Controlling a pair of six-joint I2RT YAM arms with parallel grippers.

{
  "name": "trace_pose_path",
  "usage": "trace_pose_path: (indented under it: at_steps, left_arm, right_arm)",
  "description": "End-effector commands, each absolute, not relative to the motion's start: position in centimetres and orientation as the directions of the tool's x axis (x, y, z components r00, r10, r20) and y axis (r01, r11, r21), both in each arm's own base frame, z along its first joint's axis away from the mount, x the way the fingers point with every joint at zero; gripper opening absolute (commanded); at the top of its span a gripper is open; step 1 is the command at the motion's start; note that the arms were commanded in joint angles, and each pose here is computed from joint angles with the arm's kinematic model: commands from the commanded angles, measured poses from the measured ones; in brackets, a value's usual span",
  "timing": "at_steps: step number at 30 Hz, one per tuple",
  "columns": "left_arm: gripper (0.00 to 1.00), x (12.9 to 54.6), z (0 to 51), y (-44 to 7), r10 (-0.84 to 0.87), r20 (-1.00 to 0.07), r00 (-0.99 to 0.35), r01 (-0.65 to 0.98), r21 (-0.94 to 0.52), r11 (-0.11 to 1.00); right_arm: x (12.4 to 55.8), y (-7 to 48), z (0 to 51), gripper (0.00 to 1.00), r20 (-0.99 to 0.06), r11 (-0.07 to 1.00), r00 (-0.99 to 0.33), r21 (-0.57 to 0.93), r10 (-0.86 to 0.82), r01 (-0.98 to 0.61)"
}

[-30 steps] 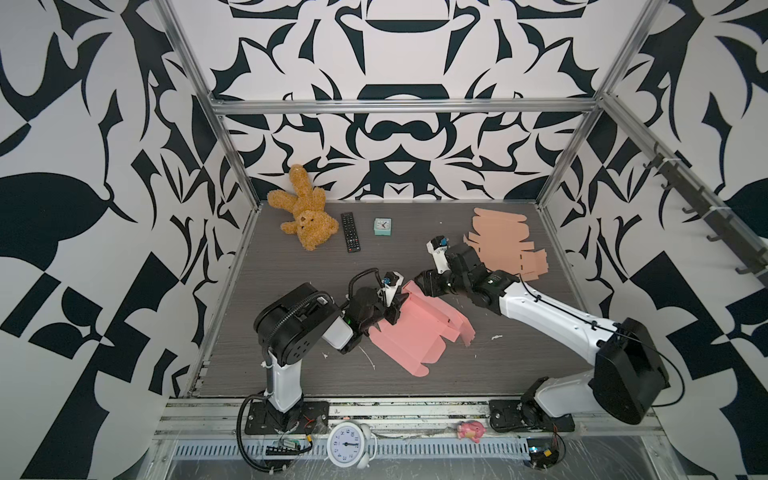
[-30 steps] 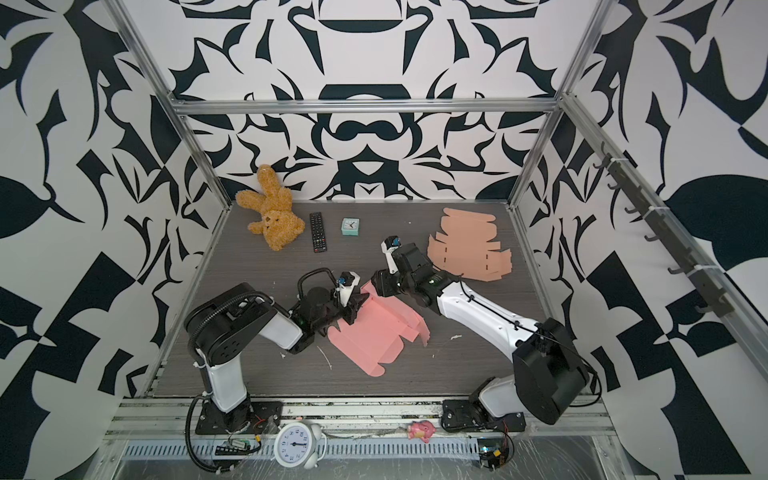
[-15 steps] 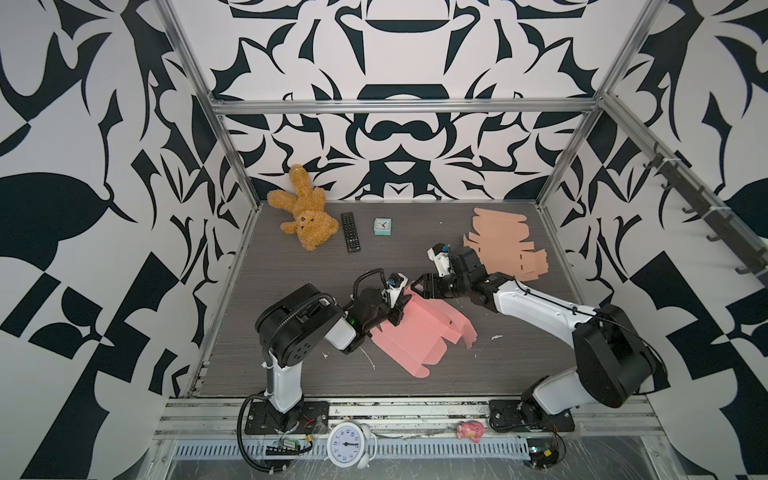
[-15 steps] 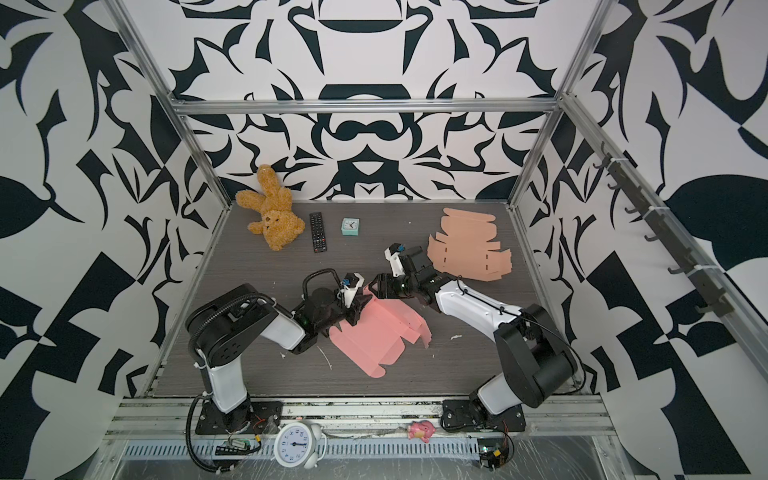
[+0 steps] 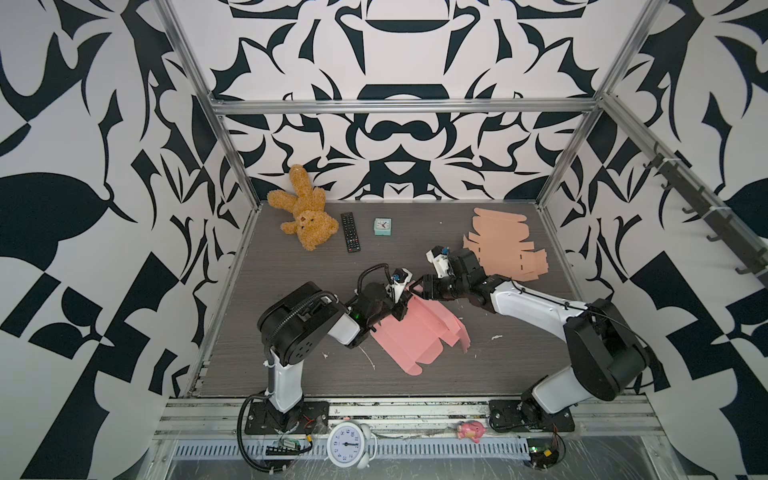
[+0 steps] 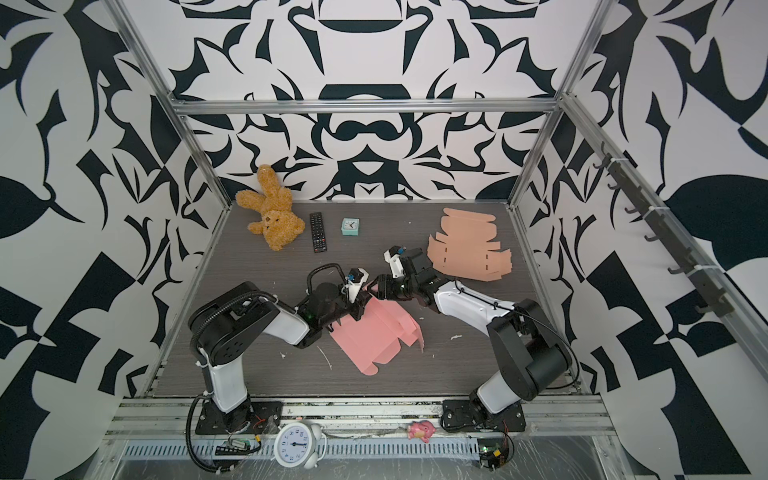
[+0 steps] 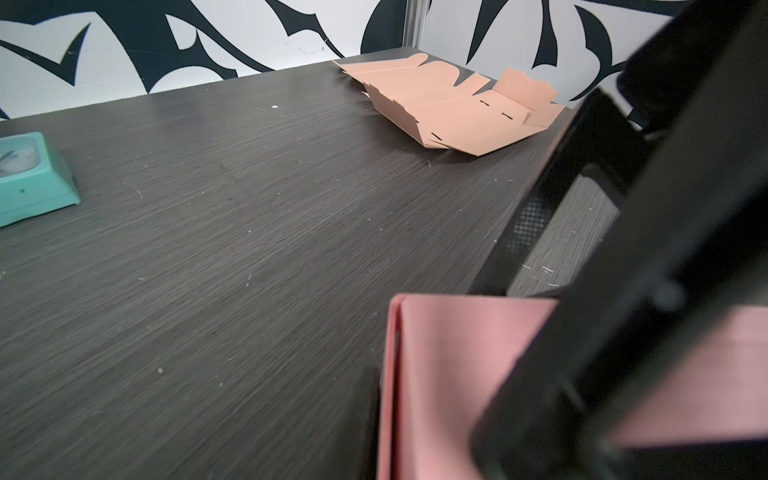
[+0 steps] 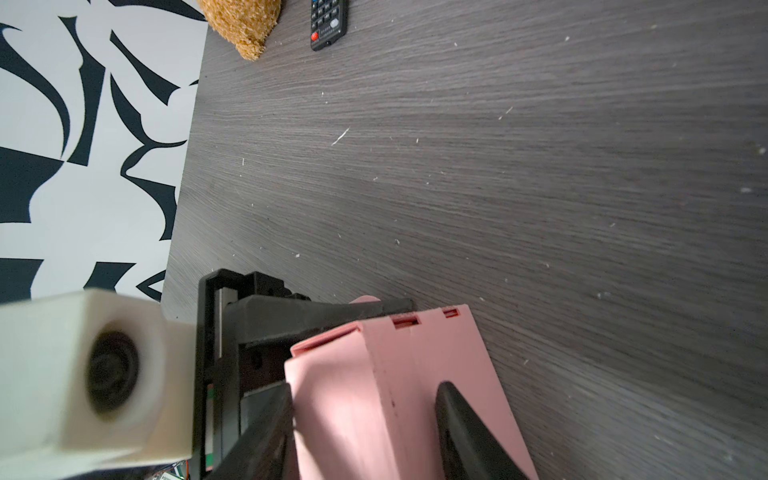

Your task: Fold the paper box

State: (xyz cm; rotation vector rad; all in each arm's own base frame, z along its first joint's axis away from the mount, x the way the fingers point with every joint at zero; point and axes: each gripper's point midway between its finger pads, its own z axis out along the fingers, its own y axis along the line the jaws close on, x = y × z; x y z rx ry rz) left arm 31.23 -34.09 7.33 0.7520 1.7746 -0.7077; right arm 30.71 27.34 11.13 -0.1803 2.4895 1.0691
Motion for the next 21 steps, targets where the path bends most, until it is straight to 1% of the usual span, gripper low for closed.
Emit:
trace_pose_path:
  at_steps: [1, 5, 8, 11, 17, 19, 21]
  left_arm:
    - [0.16, 31.4, 7.6, -34.7, 0.154, -0.955, -0.253, 0.779, -0.106, 0.618]
    - [0.15, 31.2, 7.3, -34.6, 0.158, -0.954, -0.255, 0.775, -0.104, 0.624]
    - [0.15, 30.9, 7.4, -34.7, 0.163, -0.954, -0.25, 0.776, -0.097, 0.624]
    - [0.19, 30.7, 7.2, -34.5, 0.171, -0.954, -0.247, 0.773, -0.088, 0.628]
    - [0.19, 30.2, 6.5, -34.3, 0.183, -0.949, -0.255, 0.77, -0.085, 0.632]
    - [0.22, 30.1, 6.3, -34.1, 0.18, -0.949, -0.258, 0.767, -0.088, 0.636]
    - [0.29, 30.0, 5.9, -34.0, 0.183, -0.947, -0.263, 0.766, -0.09, 0.636]
  right_arm:
    - [29.7, 28.2, 12.5, 0.55, -0.41, 0.631, -0.91, 0.722, 0.061, -0.283]
    - [29.2, 28.2, 12.4, 0.55, -0.39, 0.606, -0.917, 0.751, 0.086, -0.263]
    - [28.9, 27.7, 11.9, 0.54, -0.391, 0.624, -0.916, 0.74, 0.093, -0.252]
    - [28.8, 27.4, 11.6, 0.53, -0.391, 0.639, -0.916, 0.728, 0.088, -0.249]
    - [28.8, 26.9, 11.5, 0.52, -0.402, 0.661, -0.911, 0.709, 0.089, -0.248]
    - [28.9, 26.8, 11.5, 0.51, -0.405, 0.667, -0.91, 0.702, 0.089, -0.248]
    - [28.8, 26.6, 11.2, 0.51, -0.403, 0.675, -0.911, 0.697, 0.089, -0.243]
